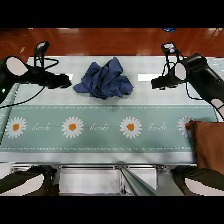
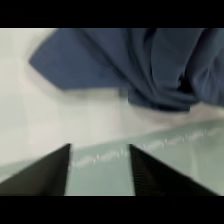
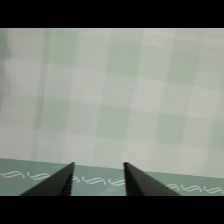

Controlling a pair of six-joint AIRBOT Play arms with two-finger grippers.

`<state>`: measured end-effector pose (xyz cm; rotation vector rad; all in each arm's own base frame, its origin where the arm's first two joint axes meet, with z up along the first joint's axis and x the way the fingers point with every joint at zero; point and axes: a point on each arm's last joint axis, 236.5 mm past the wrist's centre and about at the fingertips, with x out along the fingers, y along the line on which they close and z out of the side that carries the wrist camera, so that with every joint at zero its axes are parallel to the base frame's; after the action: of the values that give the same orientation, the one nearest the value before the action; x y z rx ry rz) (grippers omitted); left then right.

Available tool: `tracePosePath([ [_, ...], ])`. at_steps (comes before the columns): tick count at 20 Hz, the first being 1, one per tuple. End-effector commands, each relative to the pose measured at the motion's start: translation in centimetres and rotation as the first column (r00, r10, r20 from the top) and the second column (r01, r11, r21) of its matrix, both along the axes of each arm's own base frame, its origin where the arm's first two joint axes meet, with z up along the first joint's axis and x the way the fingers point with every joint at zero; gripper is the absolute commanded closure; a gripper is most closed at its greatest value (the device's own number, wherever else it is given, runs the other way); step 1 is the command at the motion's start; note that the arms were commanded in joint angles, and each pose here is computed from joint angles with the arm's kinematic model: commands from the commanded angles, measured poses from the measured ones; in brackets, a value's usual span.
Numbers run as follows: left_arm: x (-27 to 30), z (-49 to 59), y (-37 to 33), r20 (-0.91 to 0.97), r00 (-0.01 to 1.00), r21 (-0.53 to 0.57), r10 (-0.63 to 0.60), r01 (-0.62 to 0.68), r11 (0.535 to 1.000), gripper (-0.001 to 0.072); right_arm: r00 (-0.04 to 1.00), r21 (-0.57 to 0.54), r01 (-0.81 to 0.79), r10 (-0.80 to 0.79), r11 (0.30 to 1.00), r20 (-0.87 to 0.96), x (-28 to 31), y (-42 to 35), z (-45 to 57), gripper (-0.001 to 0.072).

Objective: Fold the shirts.

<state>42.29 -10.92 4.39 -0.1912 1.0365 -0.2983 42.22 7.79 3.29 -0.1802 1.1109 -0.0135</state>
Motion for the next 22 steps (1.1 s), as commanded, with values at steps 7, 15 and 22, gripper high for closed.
tracePosePath([
  [7, 8.9, -0.2, -8.2, 0.134, 0.973, -0.098, -0.185, 0.199, 0.975, 0.0199, 0.996, -0.097, 0.069, -0.074, 0.993, -0.047, -1.3, -2.7, -0.2, 0.0305],
  [15, 11.4, -8.6, -9.9, -0.012, 0.941, -0.047, -0.339, 0.338, 0.94, 0.0199, 0.991, -0.051, 0.105, -0.109, 0.993, -0.078, -2.1, -2.0, -0.7, 0.0305],
  [22, 8.9, -13.0, -12.6, -0.091, 0.879, -0.014, -0.468, 0.469, 0.883, 0.0206, 0.989, -0.043, 0.126, -0.129, 0.991, -0.074, -2.1, -2.0, -0.6, 0.0305],
])
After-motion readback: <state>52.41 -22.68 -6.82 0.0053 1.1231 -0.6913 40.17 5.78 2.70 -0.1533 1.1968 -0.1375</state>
